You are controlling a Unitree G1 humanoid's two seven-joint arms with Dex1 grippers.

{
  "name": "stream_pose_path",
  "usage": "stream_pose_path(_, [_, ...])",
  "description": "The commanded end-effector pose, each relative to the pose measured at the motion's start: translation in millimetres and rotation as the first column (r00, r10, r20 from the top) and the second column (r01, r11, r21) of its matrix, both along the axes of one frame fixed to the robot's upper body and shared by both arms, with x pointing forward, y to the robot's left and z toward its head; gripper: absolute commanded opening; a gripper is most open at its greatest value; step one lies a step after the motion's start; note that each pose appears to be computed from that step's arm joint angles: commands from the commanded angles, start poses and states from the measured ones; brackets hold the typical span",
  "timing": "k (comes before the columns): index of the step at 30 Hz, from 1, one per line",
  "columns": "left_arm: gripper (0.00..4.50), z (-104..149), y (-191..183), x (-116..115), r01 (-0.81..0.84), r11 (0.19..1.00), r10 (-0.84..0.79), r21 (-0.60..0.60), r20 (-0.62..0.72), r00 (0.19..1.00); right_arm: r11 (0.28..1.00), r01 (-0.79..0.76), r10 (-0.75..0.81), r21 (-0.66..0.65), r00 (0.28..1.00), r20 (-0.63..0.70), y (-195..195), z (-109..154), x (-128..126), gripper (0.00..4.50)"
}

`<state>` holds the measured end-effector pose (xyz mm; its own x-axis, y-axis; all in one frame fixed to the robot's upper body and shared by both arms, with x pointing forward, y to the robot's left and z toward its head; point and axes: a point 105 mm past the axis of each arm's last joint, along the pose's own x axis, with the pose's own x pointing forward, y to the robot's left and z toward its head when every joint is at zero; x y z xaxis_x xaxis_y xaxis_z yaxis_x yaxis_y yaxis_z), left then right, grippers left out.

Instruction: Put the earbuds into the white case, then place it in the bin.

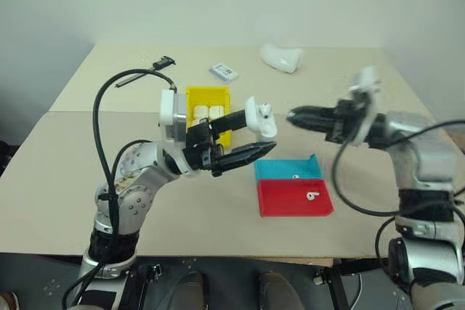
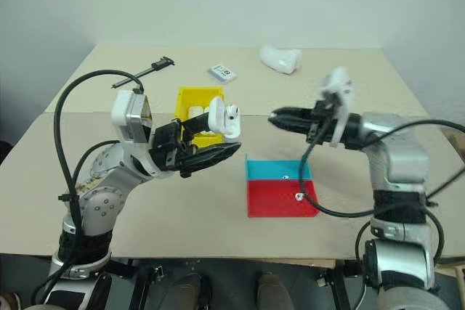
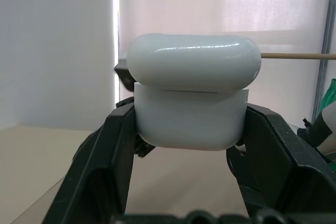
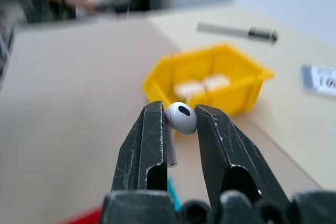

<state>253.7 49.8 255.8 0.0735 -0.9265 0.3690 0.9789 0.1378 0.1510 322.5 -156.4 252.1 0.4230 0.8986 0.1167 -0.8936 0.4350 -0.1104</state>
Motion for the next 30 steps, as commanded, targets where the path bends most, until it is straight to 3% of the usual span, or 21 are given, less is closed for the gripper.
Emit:
stream_pose_path(1, [2.77,12,3,-2,0.015,1.000,-0.013,-0.026,0.052,0.999,0.979,-0.030,0.015,0.203,0.997,0.072,-3,35,-31,0.63])
stream_pose_path(5, [2.77,14,0,3,0.026,0.999,-0.025,-0.024,0.051,0.998,0.927,-0.109,0.071,0.360,0.991,0.115,14,50,-61,0.63])
stream_pose_path(11, [2.77,15,-7,7,0.046,0.998,-0.044,-0.033,0.039,0.998,0.899,-0.168,0.119,0.405,0.983,0.143,42,56,-84,0.63])
stream_pose_path(30, [2.77,15,-6,10,0.052,0.998,-0.051,-0.019,0.034,0.998,0.901,-0.205,0.172,0.383,0.978,0.121,74,44,-89,0.63])
